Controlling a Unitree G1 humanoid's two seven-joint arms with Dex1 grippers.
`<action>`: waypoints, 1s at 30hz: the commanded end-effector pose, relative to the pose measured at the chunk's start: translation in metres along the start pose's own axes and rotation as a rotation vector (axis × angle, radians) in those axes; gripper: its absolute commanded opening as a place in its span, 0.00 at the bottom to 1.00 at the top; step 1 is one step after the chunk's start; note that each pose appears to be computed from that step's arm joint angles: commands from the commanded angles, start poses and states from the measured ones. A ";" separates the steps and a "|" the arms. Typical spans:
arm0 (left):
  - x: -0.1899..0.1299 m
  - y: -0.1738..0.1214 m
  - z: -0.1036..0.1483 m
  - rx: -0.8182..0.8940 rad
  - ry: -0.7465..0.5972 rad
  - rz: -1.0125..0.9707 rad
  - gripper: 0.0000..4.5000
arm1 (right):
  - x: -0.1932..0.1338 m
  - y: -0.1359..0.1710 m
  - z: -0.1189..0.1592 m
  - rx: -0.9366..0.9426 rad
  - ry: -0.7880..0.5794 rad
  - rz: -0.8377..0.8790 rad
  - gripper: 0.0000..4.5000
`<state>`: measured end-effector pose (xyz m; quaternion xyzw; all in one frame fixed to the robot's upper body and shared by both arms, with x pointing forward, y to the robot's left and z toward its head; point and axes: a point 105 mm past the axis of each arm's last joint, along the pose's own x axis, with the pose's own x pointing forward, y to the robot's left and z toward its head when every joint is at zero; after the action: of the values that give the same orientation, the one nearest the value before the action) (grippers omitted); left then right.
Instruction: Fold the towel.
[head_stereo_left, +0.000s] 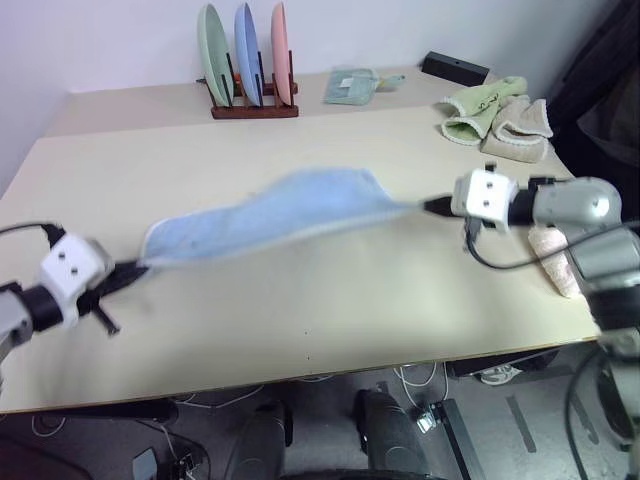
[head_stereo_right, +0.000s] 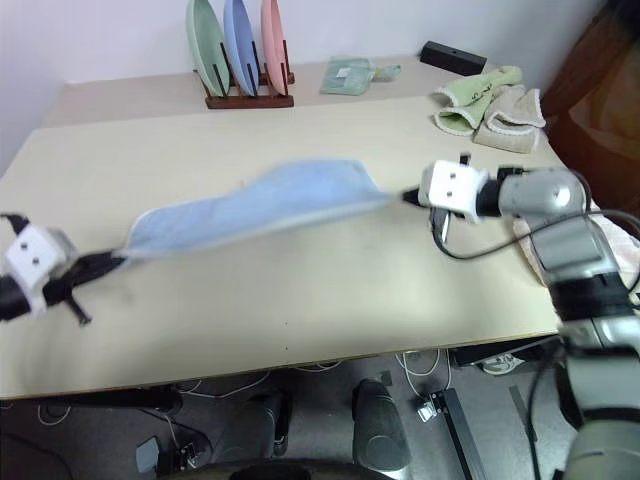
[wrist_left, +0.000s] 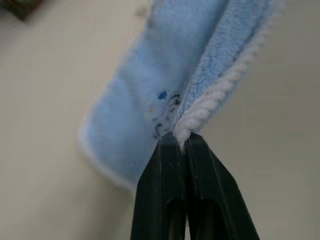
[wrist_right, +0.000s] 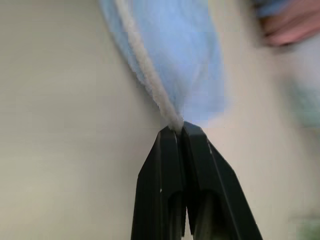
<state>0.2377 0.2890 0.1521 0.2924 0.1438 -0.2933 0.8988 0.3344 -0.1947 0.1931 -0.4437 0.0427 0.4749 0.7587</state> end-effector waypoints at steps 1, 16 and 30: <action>-0.016 -0.013 0.007 0.005 0.029 -0.053 0.00 | -0.029 0.012 0.021 0.055 -0.003 0.064 0.01; 0.012 0.024 -0.002 -0.018 0.028 0.020 0.00 | 0.013 -0.022 0.005 0.018 0.024 -0.042 0.01; 0.039 0.032 -0.031 -0.084 0.055 0.011 0.00 | 0.076 -0.049 -0.023 0.023 0.047 -0.099 0.01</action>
<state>0.2833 0.3092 0.1206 0.2528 0.1855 -0.2793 0.9076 0.4162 -0.1666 0.1550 -0.4378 0.0717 0.4383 0.7817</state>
